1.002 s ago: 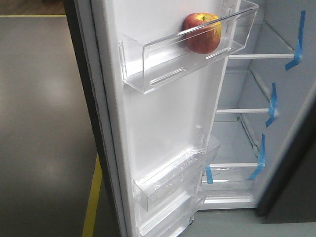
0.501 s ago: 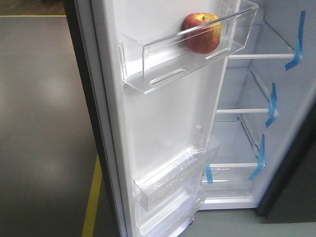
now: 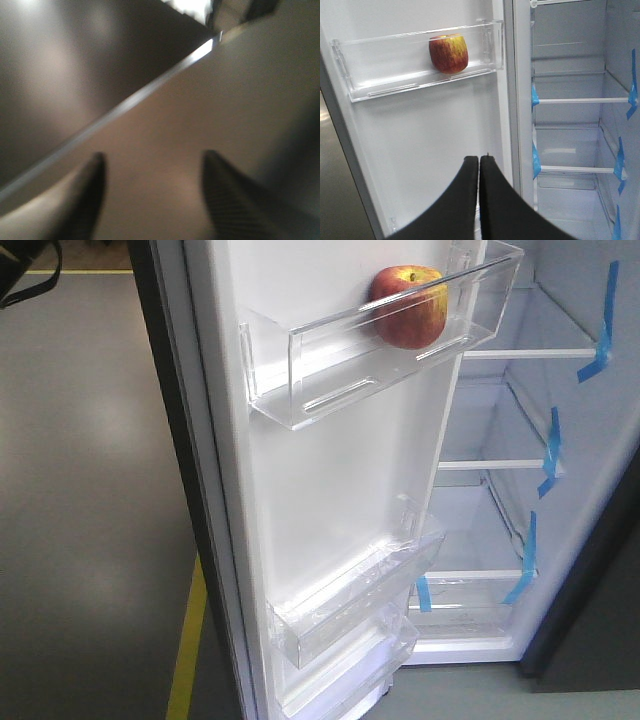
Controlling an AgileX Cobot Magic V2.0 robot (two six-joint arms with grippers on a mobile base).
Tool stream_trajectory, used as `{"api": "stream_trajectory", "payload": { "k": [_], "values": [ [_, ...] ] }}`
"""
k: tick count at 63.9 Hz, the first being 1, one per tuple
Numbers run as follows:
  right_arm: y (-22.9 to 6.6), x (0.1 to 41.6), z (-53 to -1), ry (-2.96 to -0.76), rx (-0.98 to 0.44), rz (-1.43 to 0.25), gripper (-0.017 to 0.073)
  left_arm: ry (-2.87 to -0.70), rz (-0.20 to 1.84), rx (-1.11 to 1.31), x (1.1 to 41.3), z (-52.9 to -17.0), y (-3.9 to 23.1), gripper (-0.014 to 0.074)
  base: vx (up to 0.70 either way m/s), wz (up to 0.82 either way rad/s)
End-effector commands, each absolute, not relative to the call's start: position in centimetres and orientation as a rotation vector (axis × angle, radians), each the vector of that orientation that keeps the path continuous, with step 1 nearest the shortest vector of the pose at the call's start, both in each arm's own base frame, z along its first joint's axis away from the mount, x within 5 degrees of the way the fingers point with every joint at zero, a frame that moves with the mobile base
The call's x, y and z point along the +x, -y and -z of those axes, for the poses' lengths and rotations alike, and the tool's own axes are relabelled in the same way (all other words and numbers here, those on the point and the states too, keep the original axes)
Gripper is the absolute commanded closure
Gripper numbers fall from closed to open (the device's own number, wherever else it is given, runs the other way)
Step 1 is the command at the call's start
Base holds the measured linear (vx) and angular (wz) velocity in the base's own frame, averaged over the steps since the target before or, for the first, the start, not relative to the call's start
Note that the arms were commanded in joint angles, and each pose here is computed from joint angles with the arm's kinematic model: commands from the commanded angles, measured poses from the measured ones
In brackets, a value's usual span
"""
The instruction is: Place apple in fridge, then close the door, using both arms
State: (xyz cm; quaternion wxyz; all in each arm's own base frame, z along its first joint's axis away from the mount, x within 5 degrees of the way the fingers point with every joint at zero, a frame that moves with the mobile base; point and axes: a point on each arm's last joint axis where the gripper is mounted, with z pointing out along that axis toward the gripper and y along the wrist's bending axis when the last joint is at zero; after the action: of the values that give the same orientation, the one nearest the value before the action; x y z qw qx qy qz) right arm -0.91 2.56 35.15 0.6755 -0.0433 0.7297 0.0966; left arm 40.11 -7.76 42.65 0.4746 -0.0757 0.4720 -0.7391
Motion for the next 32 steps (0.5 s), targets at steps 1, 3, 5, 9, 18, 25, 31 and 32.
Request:
{"api": "stream_trajectory", "payload": {
  "k": [1,3,5,9,18,25,31,32],
  "values": [
    [-2.5,-0.7,-36.2,-1.585,-0.080,-0.217,0.0563,-1.059,1.874,-0.041,39.9,-45.7,8.0,0.0080,0.00,0.00],
    [-2.5,-0.7,-36.2,-1.585,-0.080,-0.217,0.0563,-1.053,1.871,-0.021,40.2,-45.9,8.1,0.0081,0.00,0.00],
    [-2.5,-0.7,-36.2,-1.586,-0.081,-0.217,0.0563,-1.052,1.871,-0.005,40.5,-45.9,8.2,0.0085,0.00,0.00],
    [-2.5,-0.7,-36.2,-1.587,-0.081,-0.218,0.0563,-1.045,1.878,0.028,40.4,-46.2,8.7,0.0095,0.00,0.00],
    [-2.5,-0.7,-36.2,-1.587,-0.081,-0.219,0.0563,-1.056,1.894,0.127,39.7,-46.4,9.6,0.0113,0.00,0.00],
    [-2.5,-0.7,-36.2,-1.587,-0.081,-0.222,0.0563,-1.062,1.924,0.212,39.0,-46.4,10.7,0.0113,0.00,0.00],
    [-2.5,-0.7,-36.2,-1.587,-0.081,-0.222,0.0563,-1.039,1.977,0.284,38.2,-46.5,11.8,0.0113,0.00,0.00],
    [-2.5,-0.7,-36.2,-1.587,-0.081,-0.222,0.0563,-1.036,1.986,0.298,38.1,-46.5,12.0,0.0113,0.00,0.00]
  ]
}}
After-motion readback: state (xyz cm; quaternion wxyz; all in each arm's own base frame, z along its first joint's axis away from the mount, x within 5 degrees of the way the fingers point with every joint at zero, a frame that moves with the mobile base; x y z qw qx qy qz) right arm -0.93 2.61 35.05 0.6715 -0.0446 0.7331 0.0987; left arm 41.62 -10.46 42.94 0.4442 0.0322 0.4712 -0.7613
